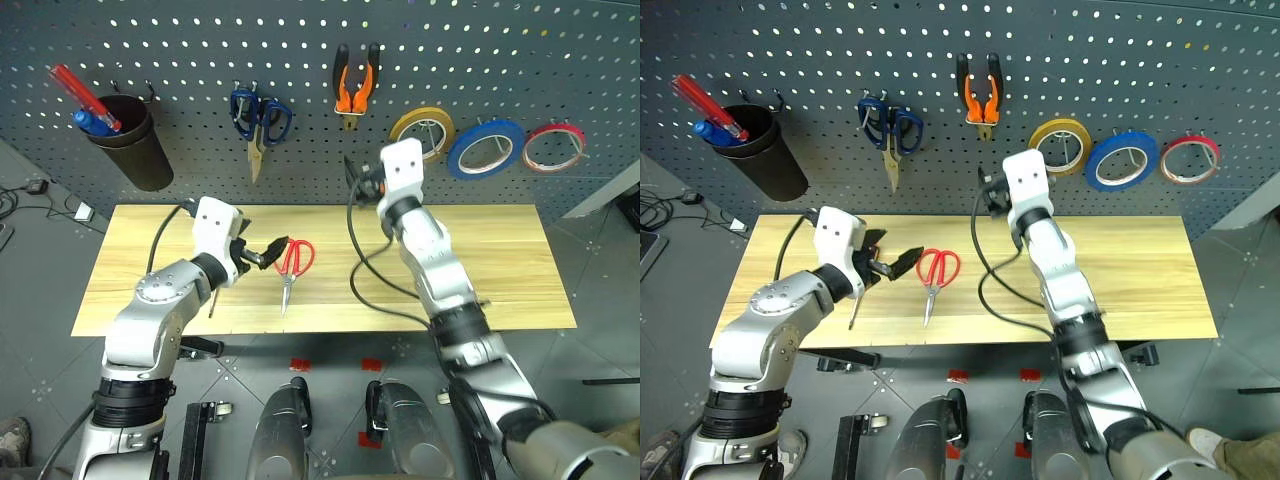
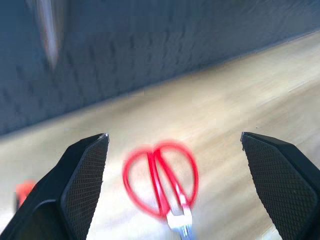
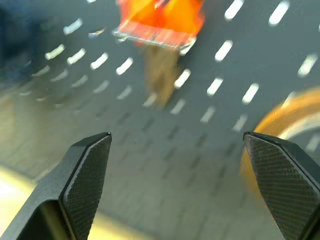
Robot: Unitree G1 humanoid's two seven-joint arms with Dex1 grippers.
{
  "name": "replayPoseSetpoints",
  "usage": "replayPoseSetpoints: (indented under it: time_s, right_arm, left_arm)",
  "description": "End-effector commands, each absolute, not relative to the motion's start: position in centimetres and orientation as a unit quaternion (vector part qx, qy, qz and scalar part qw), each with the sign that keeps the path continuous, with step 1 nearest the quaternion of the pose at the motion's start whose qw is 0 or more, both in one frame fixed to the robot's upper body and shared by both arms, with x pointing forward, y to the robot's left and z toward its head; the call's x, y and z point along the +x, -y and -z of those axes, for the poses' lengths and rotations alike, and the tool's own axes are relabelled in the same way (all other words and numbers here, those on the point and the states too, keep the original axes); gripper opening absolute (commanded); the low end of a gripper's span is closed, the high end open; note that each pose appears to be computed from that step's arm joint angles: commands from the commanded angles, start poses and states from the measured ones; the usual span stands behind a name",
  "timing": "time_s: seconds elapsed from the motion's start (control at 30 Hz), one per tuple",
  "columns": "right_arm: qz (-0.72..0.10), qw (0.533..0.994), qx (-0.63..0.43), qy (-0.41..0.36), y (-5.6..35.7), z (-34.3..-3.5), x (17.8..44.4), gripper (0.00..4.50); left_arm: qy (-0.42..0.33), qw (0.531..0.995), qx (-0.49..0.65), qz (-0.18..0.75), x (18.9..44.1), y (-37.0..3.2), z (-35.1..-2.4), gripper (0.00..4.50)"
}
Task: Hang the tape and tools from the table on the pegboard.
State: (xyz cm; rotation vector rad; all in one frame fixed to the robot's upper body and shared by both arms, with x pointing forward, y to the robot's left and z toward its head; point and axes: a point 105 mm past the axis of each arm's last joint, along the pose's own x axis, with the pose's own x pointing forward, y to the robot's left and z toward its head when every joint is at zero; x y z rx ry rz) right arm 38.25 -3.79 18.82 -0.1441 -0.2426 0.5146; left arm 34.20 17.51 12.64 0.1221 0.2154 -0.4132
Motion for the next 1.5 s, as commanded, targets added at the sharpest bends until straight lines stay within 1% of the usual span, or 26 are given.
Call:
replayPoseSetpoints:
  time_s: [0.03,0.1,0.17,0.2,0.3,0.5,0.73,0.83,0.87,1.0,1.2,1.23,1.4,1.47,1.5]
  right_arm:
    - [-0.368,0.924,-0.058,0.084,2.3,-18.6,33.8,4.5]
    - [-0.407,0.912,-0.052,0.022,2.7,-16.4,31.7,4.5]
    - [-0.426,0.903,-0.053,-0.021,3.2,-15.0,30.2,4.5]
    - [-0.437,0.897,-0.055,-0.036,3.3,-14.5,29.5,4.5]
    - [-0.457,0.886,-0.06,-0.058,3.1,-14.0,28.4,4.5]
    - [-0.468,0.879,-0.058,-0.068,2.6,-14.0,28.0,4.5]
    - [-0.464,0.881,-0.052,-0.075,3.1,-14.0,28.2,4.5]
    - [-0.463,0.882,-0.049,-0.079,3.4,-14.0,28.2,4.5]
    - [-0.462,0.882,-0.048,-0.081,3.4,-14.0,28.3,4.5]
    - [-0.46,0.883,-0.041,-0.085,3.7,-14.1,28.5,4.5]
    - [-0.457,0.885,-0.04,-0.086,4.0,-14.2,28.7,4.5]
    - [-0.458,0.884,-0.042,-0.085,3.9,-14.3,28.6,4.5]
    - [-0.464,0.881,-0.055,-0.073,3.8,-14.6,28.2,4.5]
    - [-0.467,0.879,-0.074,-0.054,3.7,-15.1,28.0,4.5]
    - [-0.466,0.879,-0.094,-0.035,3.6,-15.5,27.9,4.5]
  left_arm:
    - [-0.135,0.974,0.08,0.163,34.0,-17.4,-11.2,4.45]
    - [-0.165,0.975,0.066,0.13,34.1,-17.4,-9.5,4.45]
    - [-0.193,0.973,0.057,0.109,33.9,-17.2,-7.8,4.45]
    - [-0.215,0.969,0.06,0.103,33.6,-16.8,-6.7,4.45]
    - [-0.256,0.961,0.047,0.089,33.1,-16.1,-4.5,4.45]
    - [-0.32,0.942,0.065,0.076,33.0,-15.3,-0.9,4.45]
    - [-0.352,0.932,0.06,0.06,33.4,-15.7,1.2,4.45]
    - [-0.368,0.926,0.046,0.063,33.6,-15.6,1.9,3.85]
    - [-0.372,0.925,0.045,0.065,33.7,-15.6,2.1,3.57]
    - [-0.39,0.916,0.033,0.085,33.7,-15.0,2.9,2.26]
    - [-0.398,0.913,0.028,0.091,33.9,-15.1,3.2,0.39]
    - [-0.395,0.913,0.032,0.091,33.9,-15.2,3.1,0.3]
    - [-0.361,0.926,0.052,0.1,34.1,-15.6,1.6,0.3]
    - [-0.329,0.937,0.065,0.099,34.0,-15.9,0.5,0.3]
    - [-0.297,0.946,0.081,0.099,34.1,-16.1,-0.6,0.3]
